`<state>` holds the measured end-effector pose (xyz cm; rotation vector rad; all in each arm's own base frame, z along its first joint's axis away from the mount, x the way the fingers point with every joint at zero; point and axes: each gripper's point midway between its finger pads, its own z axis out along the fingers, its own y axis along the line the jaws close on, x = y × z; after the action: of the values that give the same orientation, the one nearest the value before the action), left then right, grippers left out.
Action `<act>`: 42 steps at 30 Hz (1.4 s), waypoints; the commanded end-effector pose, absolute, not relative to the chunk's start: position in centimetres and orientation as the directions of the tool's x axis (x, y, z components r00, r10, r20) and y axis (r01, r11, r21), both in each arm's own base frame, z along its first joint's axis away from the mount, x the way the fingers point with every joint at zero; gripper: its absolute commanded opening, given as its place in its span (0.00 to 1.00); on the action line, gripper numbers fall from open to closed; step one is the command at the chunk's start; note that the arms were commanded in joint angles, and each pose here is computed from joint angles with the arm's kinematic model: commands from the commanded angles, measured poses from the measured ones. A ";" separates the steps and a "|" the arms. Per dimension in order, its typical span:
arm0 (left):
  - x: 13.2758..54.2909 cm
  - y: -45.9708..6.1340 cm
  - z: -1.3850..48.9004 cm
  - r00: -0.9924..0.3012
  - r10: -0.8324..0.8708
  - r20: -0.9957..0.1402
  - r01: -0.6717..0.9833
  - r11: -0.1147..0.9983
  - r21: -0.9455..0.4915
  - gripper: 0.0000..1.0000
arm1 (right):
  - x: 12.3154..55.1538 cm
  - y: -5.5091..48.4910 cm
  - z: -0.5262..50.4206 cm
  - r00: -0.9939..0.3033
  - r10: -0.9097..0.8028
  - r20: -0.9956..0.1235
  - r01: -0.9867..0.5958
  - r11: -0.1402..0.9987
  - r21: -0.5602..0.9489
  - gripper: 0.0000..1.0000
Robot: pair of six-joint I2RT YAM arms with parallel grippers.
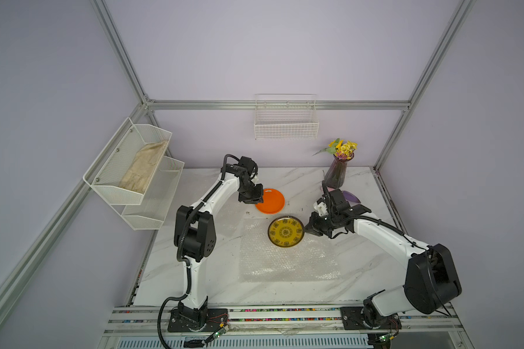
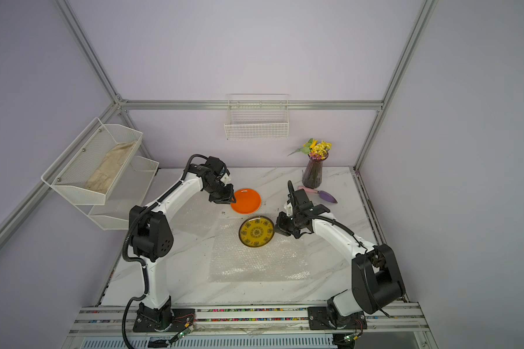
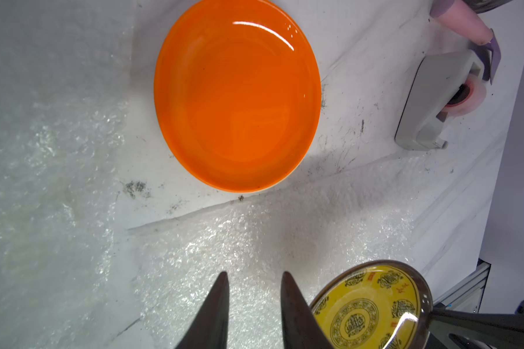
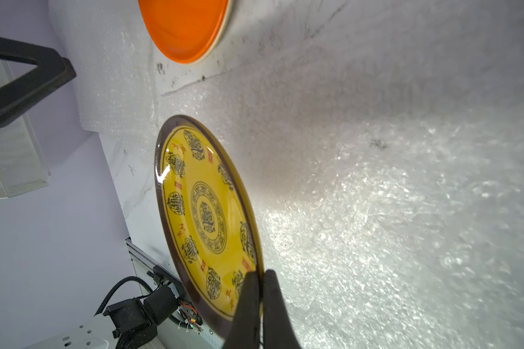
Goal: Wrap dinner plates in bubble wrap
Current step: Place the plate on the bubble wrap, then wrap the plate in the bubble wrap.
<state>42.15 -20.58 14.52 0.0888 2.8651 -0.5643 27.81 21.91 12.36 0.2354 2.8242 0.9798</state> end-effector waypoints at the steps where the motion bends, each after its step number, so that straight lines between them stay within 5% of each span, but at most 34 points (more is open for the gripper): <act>1: 40.0 -20.6 14.8 -0.974 0.038 -0.225 0.118 0.927 -0.356 0.30 | 26.4 22.0 11.3 -0.980 0.194 -0.047 0.122 0.767 0.630 0.00; 19: 35.8 -21.8 11.7 -0.992 0.036 -0.118 0.077 0.926 -0.370 0.29 | 22.9 21.1 5.5 -0.992 0.120 0.044 0.124 0.830 0.544 0.00; 22: 32.9 -22.5 10.9 -0.997 0.051 -0.057 0.069 0.921 -0.384 0.29 | 23.2 19.3 6.6 -0.994 0.110 -0.011 0.093 0.888 0.450 0.35; 26: 27.8 -22.6 8.7 -0.997 0.065 0.049 0.044 0.933 -0.356 0.29 | 24.7 19.7 9.6 -0.990 0.009 -0.137 -0.055 0.889 0.454 0.49; 30: 23.6 -21.8 6.8 -0.990 0.060 0.131 0.015 0.947 -0.322 0.28 | 23.0 22.3 11.4 -0.914 -0.302 -0.272 -0.402 0.769 0.498 0.59; 34: 20.9 -20.7 5.1 -0.983 0.054 0.177 -0.004 0.950 -0.312 0.28 | 20.0 23.2 11.8 -0.657 -0.639 -0.399 -0.753 0.565 0.336 0.60; 42: 20.3 -18.1 3.6 -0.981 0.040 0.190 0.000 0.979 -0.204 0.29 | 13.3 21.3 9.0 -0.206 -0.958 -0.197 -0.976 0.188 0.110 0.58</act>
<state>19.86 -18.59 3.23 0.0503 3.3502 -0.3636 15.66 24.09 10.14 -1.5807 2.4739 0.5193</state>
